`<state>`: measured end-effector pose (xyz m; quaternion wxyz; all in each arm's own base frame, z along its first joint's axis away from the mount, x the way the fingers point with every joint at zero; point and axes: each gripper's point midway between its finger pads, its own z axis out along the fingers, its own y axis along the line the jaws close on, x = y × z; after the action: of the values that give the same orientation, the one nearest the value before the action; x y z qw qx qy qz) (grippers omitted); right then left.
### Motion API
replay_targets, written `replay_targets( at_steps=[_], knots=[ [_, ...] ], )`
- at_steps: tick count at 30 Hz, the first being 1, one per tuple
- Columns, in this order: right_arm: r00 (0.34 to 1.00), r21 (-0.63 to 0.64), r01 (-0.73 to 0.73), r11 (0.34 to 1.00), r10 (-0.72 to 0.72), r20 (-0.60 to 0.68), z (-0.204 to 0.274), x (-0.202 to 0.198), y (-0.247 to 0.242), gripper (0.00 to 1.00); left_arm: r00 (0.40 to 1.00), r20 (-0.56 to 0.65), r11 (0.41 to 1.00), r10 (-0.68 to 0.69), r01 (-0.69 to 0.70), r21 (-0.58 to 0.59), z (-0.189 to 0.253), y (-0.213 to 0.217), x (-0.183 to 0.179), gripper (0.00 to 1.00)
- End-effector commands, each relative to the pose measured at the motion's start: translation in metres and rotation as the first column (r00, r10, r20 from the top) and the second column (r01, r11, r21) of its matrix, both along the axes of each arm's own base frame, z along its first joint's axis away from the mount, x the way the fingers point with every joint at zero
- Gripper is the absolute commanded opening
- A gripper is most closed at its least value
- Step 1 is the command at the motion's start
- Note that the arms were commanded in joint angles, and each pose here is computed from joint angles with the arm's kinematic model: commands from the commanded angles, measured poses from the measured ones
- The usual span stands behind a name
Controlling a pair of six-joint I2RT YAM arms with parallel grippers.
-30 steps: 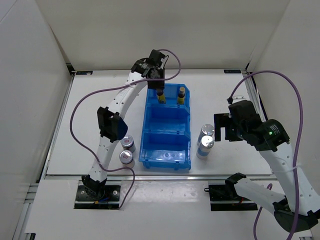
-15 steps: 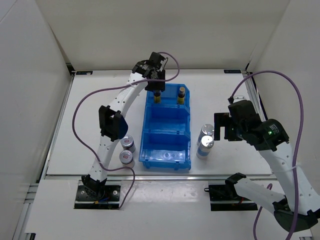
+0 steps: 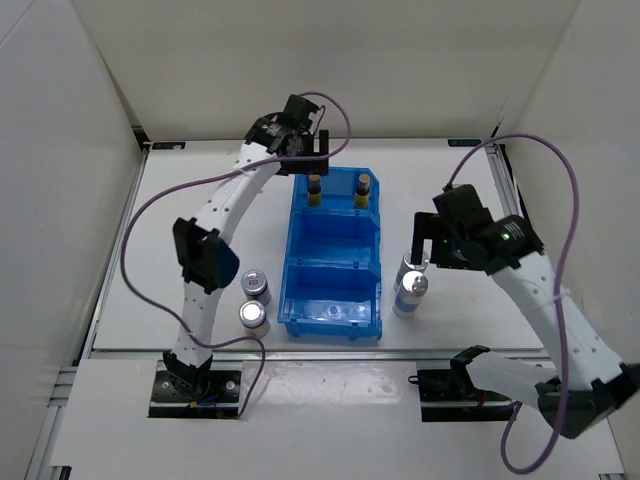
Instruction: Organize the condiment bottles
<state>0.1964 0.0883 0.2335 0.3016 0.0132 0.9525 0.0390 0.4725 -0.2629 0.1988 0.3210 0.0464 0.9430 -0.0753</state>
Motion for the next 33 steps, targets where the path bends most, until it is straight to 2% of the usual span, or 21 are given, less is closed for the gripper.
replay_targets(
  at_steps=[1,2,5,7,8,10,11,13,14,16,17,18,21,23,28,29,33],
  knots=[
    [0.998,-0.011,0.059,0.998,-0.059,-0.032,-0.016,0.020,0.009,0.99,0.977,0.208,0.998,0.051,-0.041,-0.051,0.114,0.038,-0.036,1.00],
    [0.997,-0.029,0.058,0.998,-0.060,-0.058,-0.023,0.023,0.011,0.99,0.964,0.254,0.996,0.075,-0.062,-0.058,0.139,0.052,-0.051,1.00],
    [0.995,-0.034,0.067,0.997,-0.069,-0.066,-0.031,0.037,0.016,0.99,0.968,0.233,0.995,0.093,-0.099,0.010,0.129,0.082,-0.074,1.00],
    [0.994,-0.026,0.078,0.997,-0.080,-0.077,-0.035,0.043,0.017,0.99,0.961,0.249,0.992,0.121,-0.127,0.007,0.138,0.105,-0.094,1.00],
    [0.993,-0.035,0.078,0.996,-0.081,-0.091,-0.041,0.048,0.019,0.99,0.970,0.206,0.989,0.129,-0.141,0.047,0.117,0.116,-0.103,1.00],
    [0.987,-0.048,0.089,0.995,-0.095,-0.131,-0.054,0.052,0.018,0.99,0.969,0.204,0.987,0.138,-0.152,0.056,0.116,0.133,-0.121,1.00],
    [0.985,-0.047,0.084,0.995,-0.090,-0.148,-0.058,0.052,0.021,0.99,0.972,0.170,0.978,0.161,-0.180,0.104,0.096,0.147,-0.127,1.00],
    [0.978,-0.044,0.084,0.996,-0.091,-0.186,-0.069,0.056,0.020,0.99,0.966,0.181,0.971,0.186,-0.209,0.118,0.094,0.161,-0.139,1.00],
    [0.976,-0.035,0.078,0.996,-0.083,-0.199,-0.075,0.057,0.024,0.99,0.971,0.142,0.966,0.193,-0.213,0.149,0.075,0.169,-0.146,1.00],
    [0.969,0.003,0.074,0.997,-0.071,-0.235,-0.085,0.060,0.028,0.94,0.965,0.164,0.963,0.202,-0.227,0.147,0.072,0.177,-0.151,1.00],
    [0.968,0.019,0.067,0.998,-0.060,-0.244,-0.087,0.061,0.033,0.94,0.969,0.133,0.961,0.206,-0.226,0.158,0.056,0.182,-0.156,1.00],
    [0.958,0.027,0.069,0.997,-0.059,-0.281,-0.101,0.061,0.034,0.87,0.970,0.128,0.969,0.206,-0.221,0.113,0.052,0.180,-0.161,1.00],
    [0.952,0.027,0.066,0.997,-0.055,-0.301,-0.106,0.061,0.036,0.81,0.970,0.109,0.968,0.216,-0.227,0.107,0.038,0.183,-0.168,1.00],
    [0.949,0.019,0.058,0.998,-0.049,-0.311,-0.109,0.061,0.036,0.72,0.972,0.080,0.966,0.222,-0.230,0.121,0.021,0.185,-0.174,1.00],
    [0.969,-0.031,0.066,0.997,-0.072,-0.237,-0.086,0.077,0.027,0.50,0.968,0.082,0.961,0.236,-0.245,0.128,0.010,0.193,-0.181,1.00],
    [0.969,-0.051,0.073,0.996,-0.083,-0.233,-0.080,0.076,0.023,0.43,0.973,0.060,0.965,0.224,-0.230,0.123,0.004,0.190,-0.184,1.00],
    [0.984,-0.083,0.098,0.992,-0.109,-0.144,-0.046,0.092,0.015,0.31,0.974,0.063,0.968,0.218,-0.224,0.111,0.005,0.188,-0.183,1.00]
  ],
)
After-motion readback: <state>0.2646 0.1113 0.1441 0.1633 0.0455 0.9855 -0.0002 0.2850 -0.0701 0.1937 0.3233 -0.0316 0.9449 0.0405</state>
